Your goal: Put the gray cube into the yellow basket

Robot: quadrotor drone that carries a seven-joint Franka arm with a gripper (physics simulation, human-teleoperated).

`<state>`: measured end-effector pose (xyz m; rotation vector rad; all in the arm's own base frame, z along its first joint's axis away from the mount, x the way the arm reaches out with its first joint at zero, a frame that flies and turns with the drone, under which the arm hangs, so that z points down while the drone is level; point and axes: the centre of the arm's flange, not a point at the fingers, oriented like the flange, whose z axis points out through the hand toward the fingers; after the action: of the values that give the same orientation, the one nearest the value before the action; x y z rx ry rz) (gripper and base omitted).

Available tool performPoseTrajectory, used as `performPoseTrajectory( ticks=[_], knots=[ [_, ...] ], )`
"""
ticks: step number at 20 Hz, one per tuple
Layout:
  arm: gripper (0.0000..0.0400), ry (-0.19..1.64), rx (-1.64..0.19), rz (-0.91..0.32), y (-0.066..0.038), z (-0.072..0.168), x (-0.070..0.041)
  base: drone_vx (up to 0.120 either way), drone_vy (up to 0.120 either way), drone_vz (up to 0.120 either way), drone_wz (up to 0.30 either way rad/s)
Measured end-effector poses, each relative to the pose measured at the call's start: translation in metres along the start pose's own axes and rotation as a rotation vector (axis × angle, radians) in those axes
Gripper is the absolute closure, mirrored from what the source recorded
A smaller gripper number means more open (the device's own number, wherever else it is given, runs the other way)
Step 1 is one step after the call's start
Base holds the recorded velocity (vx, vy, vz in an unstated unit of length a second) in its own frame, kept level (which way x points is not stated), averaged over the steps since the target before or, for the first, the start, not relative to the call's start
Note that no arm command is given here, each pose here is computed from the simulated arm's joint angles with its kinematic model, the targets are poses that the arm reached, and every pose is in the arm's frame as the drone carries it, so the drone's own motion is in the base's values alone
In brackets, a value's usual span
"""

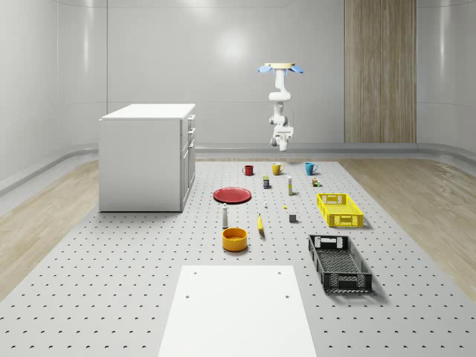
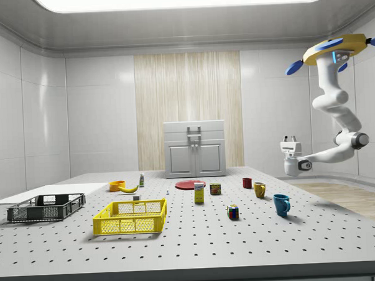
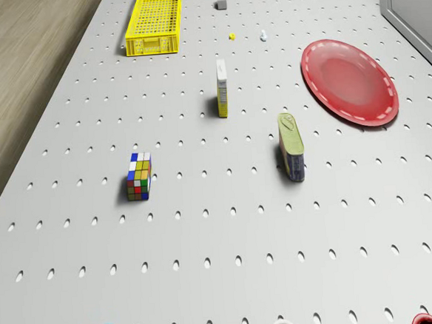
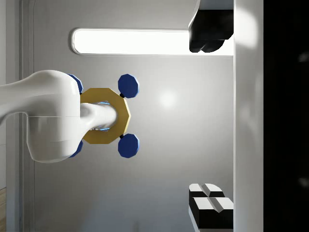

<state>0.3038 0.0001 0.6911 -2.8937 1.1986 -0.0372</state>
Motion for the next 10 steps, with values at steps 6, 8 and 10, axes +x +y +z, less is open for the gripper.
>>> performPoseTrajectory(
  ticks=[6, 8, 10],
  knots=[
    [0.0000, 0.004, 0.003, 0.000, 0.0002, -0.0002, -0.0004, 0.120, 0.000, 0.000, 0.000],
    [0.0000, 0.005, 0.003, 0.000, 0.0003, -0.0003, -0.0005, 0.120, 0.000, 0.000, 0.000],
    [0.0000, 0.007, 0.004, 0.000, 0.0003, -0.0003, -0.0007, 0.120, 0.000, 0.000, 0.000]
  ],
)
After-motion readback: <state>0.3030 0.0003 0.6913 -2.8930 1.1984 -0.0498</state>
